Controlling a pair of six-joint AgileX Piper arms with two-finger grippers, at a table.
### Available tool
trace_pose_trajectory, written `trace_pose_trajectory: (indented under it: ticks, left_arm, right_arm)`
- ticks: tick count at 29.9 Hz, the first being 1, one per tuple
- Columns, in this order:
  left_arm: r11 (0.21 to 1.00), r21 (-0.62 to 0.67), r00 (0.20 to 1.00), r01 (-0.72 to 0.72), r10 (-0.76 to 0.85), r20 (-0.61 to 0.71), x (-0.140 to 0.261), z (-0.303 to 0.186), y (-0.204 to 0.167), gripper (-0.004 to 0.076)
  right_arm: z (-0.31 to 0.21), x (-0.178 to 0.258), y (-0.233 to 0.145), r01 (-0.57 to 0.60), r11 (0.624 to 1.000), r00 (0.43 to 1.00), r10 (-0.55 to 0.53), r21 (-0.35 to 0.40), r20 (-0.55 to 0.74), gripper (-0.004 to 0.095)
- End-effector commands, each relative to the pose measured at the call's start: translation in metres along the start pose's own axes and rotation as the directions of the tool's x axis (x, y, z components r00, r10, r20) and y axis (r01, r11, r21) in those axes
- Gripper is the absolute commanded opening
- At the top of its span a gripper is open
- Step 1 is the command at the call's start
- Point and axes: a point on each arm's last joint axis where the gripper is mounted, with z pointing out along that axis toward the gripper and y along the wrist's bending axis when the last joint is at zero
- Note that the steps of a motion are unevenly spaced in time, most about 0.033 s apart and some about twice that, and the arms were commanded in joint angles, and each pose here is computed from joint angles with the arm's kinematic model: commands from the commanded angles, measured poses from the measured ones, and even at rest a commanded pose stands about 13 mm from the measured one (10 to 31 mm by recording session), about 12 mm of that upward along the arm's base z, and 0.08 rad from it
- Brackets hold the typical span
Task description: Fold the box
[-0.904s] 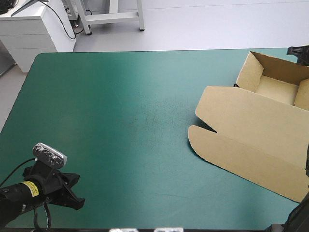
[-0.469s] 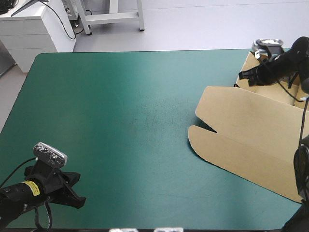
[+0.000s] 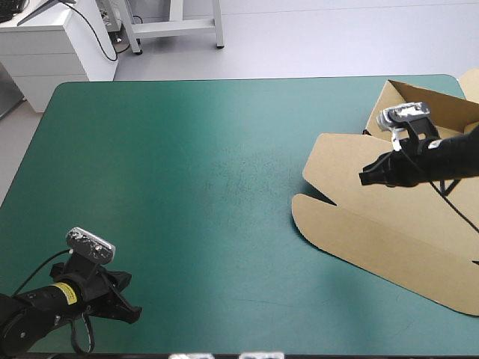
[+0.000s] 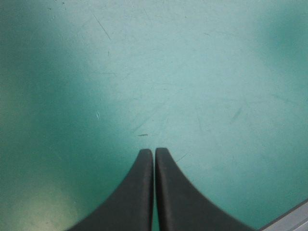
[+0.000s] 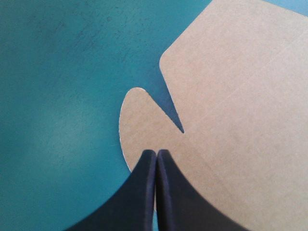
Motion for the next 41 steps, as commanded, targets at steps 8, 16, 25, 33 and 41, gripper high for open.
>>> trace_pose_trajectory:
  ticks: [8, 16, 25, 33, 41]
  left_arm:
    - [1.0, 0.01, 0.997, 0.001, -0.002, 0.072, -0.01, -0.005, -0.001, -0.0008]
    - [0.997, 0.005, 0.994, -0.078, 0.078, 0.081, -0.01, -0.005, -0.002, -0.0008]
    - [0.997, 0.008, 0.995, -0.073, 0.072, 0.075, -0.005, 0.004, -0.001, -0.0008]
    - [0.998, 0.044, 0.998, -0.033, 0.031, 0.051, 0.01, 0.022, -0.003, -0.0008]
    - [0.999, 0.042, 0.999, -0.032, 0.031, 0.032, 0.015, 0.027, -0.002, -0.0008]
  right_arm:
    - [-0.048, 0.083, 0.058, 0.171, 0.981, 0.97, -0.184, 0.092, 0.158, -0.0019]
    - [-0.052, 0.138, 0.071, 0.104, 0.968, 0.942, -0.169, 0.227, 0.291, -0.0019]
    - [-0.049, 0.19, 0.076, 0.007, 0.937, 0.902, -0.157, 0.35, 0.403, -0.0019]
    - [-0.046, 0.215, 0.078, -0.016, 0.917, 0.881, -0.176, 0.398, 0.439, -0.0019]
    - [-0.041, 0.224, 0.078, -0.025, 0.916, 0.877, -0.172, 0.401, 0.448, -0.0019]
